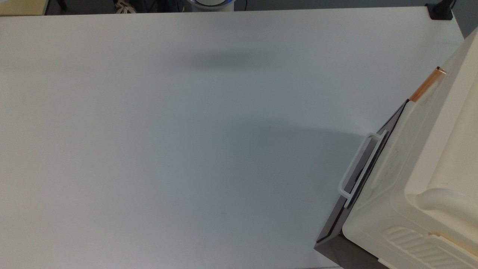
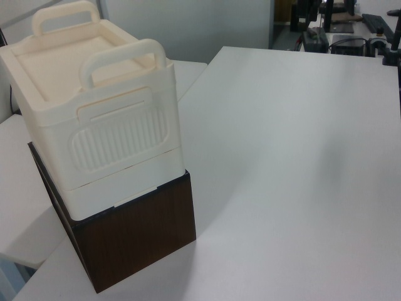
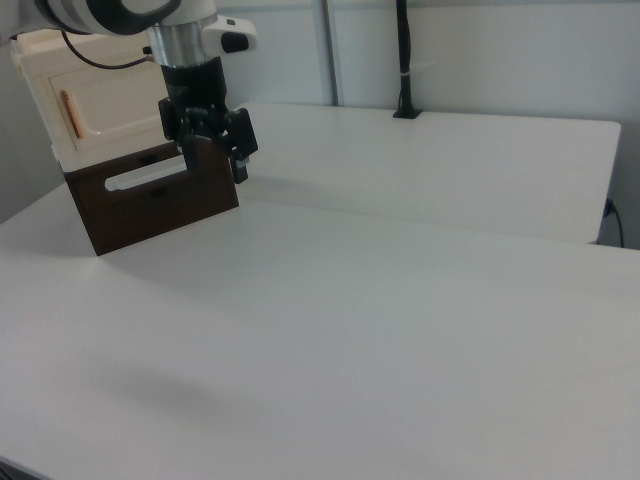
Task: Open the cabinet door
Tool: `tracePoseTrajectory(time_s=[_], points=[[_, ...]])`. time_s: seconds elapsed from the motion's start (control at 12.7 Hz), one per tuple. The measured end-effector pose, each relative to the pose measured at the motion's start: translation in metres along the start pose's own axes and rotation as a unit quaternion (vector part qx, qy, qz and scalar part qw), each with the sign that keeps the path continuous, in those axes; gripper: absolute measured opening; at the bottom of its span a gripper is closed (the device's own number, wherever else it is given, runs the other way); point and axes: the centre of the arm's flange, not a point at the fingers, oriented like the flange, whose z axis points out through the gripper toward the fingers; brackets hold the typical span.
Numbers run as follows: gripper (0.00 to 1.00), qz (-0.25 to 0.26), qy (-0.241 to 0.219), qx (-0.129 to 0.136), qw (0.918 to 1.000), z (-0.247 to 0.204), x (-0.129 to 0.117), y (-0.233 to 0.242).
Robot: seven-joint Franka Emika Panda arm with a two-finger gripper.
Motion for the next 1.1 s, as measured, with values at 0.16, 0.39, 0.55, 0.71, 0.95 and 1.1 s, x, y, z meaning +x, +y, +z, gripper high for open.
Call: tracePoseTrajectory(time_s=[0.16, 0.39, 0.55, 0.71, 0.95, 1.1], points=[[1.0, -0.017, 0.0, 0.0, 0.9999, 0.0, 0.0, -0.018], [1.0, -0.117, 0.0, 0.001, 0.9931, 0.0, -0.002, -0.06], [1.0, -0.188, 0.048, 0.0, 0.981, -0.006, 0.005, -0.106], [1.0, -0.237, 0.094, 0.019, 0.9668, -0.003, 0.014, -0.154], [1.0, -0.294, 0.169, 0.064, 0.9385, 0.011, 0.025, -0.249], [1.0, -0.325, 0.201, 0.074, 0.9212, 0.01, 0.02, -0.298]])
